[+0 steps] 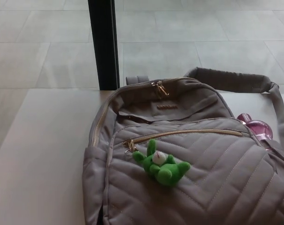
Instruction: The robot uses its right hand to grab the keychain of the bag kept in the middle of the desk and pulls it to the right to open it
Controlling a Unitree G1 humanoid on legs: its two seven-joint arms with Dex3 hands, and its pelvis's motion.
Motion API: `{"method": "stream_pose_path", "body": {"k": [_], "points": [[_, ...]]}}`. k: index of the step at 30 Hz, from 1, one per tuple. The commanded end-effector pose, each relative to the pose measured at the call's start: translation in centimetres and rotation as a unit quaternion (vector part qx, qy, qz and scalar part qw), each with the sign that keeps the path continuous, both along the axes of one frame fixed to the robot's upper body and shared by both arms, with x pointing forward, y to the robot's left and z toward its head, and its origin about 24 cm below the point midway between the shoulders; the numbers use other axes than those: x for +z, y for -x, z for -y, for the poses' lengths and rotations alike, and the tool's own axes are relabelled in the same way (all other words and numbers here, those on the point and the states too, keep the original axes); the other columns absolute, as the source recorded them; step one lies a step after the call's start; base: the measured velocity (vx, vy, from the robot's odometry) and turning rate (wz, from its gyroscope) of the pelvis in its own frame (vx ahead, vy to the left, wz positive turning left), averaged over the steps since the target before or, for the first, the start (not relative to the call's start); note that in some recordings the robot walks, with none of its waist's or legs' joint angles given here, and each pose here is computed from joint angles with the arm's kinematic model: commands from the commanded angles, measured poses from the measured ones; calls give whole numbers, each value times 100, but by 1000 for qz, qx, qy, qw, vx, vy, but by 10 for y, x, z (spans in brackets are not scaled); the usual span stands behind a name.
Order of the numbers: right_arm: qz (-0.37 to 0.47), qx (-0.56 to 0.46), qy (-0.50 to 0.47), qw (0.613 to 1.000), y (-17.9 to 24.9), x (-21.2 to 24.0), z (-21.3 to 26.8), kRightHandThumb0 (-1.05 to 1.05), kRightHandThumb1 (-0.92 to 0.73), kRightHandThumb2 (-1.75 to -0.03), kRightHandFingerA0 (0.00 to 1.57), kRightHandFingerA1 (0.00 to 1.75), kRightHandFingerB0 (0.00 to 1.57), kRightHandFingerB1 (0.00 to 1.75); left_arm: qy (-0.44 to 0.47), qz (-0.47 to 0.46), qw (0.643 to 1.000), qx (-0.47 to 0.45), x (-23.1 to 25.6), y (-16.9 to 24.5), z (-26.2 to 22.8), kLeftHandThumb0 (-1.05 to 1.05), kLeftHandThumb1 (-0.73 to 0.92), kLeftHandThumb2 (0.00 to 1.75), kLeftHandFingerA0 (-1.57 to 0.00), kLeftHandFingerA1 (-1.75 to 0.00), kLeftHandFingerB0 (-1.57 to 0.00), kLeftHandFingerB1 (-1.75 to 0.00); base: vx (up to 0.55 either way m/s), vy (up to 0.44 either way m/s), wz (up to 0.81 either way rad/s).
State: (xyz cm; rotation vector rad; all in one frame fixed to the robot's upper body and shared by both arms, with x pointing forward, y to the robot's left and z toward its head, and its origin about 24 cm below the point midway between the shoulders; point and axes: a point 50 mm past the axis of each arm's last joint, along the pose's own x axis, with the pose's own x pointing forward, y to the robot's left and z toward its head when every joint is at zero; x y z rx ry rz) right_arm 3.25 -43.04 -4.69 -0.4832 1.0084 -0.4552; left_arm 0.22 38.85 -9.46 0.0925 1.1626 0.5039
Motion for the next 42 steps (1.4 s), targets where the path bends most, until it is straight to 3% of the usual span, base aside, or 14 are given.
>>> {"method": "stream_pose_path", "body": {"k": [1, 9, 10, 11, 16, 18, 19, 20, 23, 25, 26, 29, 34, 42], "points": [[103, -55, 26, 993, -16, 23, 17, -67, -68, -61, 76, 93, 34, 38, 10, 29, 1000, -3, 5, -4, -5, -58, 58, 93, -46, -62, -31, -51, 0, 0, 0], [311, -78, 15, 947, -98, 95, 30, -70, -52, -86, 81, 93, 12, 51, 8, 28, 1000, -2, 2, -6, 0, -58, 72, 62, -55, -54, -40, -37, 0, 0, 0], [330, -50, 28, 942, -111, 110, 27, -73, -67, -60, 49, 85, 12, 43, 9, 32, 999, 5, 2, -5, 0, -57, 72, 62, -56, -55, -40, -38, 0, 0, 0], [383, -37, 23, 923, -135, 137, 20, -70, -64, -60, 74, 127, 13, 40, 19, 33, 999, 12, 1, -4, 0, -55, 71, 61, -54, -55, -39, -38, 0, 0, 0], [492, 36, 41, 869, -178, 202, -4, -78, -49, -87, 105, 127, 15, 46, 21, 38, 999, 16, -1, -6, 2, -58, 57, 93, -48, -64, -33, -52, 0, 0, 0], [534, 70, 79, 839, -189, 231, -25, -71, -60, -59, 87, 78, 29, 31, 17, 34, 999, 8, -1, -9, 2, -54, 72, 62, -54, -55, -39, -39, 0, 0, 0], [555, 92, 86, 822, -196, 248, -40, -67, -59, -59, 77, 55, 28, 30, 15, 31, 999, 8, -1, -8, 2, -58, 57, 93, -50, -63, -35, -53, 0, 0, 0], [584, 123, 73, 799, -208, 272, -60, -76, -51, -83, 60, 57, 24, 42, 18, 35, 999, 15, -1, -8, 3, -56, 71, 62, -56, -55, -42, -39, 0, 0, 0], [593, 166, 71, 785, -219, 297, -86, -65, -59, -59, 69, 105, 27, 30, 13, 29, 999, 8, -2, -7, 3, -57, 71, 62, -56, -52, -41, -38, 0, 0, 0], [600, 223, 70, 765, -225, 310, -109, -65, -50, -83, 51, 65, 20, 44, 16, 33, 999, 10, 0, -5, 2, -59, 56, 93, -49, -63, -32, -51, 0, 0, 0], [600, 267, 76, 750, -229, 318, -126, -65, -49, -84, 39, 60, 16, 43, 19, 35, 999, 16, -1, -4, 2, -57, 70, 61, -54, -53, -41, -38, 0, 0, 0], [593, 331, 57, 732, -238, 323, -155, -70, -48, -85, 34, 58, 20, 43, 17, 40, 999, 6, 0, -6, 2, -57, 57, 93, -49, -64, -33, -52, 0, 0, 0], [563, 438, 49, 699, -245, 316, -206, -71, -58, -58, 47, 49, 31, 31, 13, 34, 999, 21, 0, -5, 1, -55, 70, 61, -55, -56, -41, -39, 0, 0, 0], [477, 564, 51, 672, -238, 278, -266, -72, -60, -59, 53, 46, 33, 31, 20, 36, 999, 9, 1, -5, 1, -60, 57, 92, -47, -62, -32, -51, 0, 0, 0]]}}
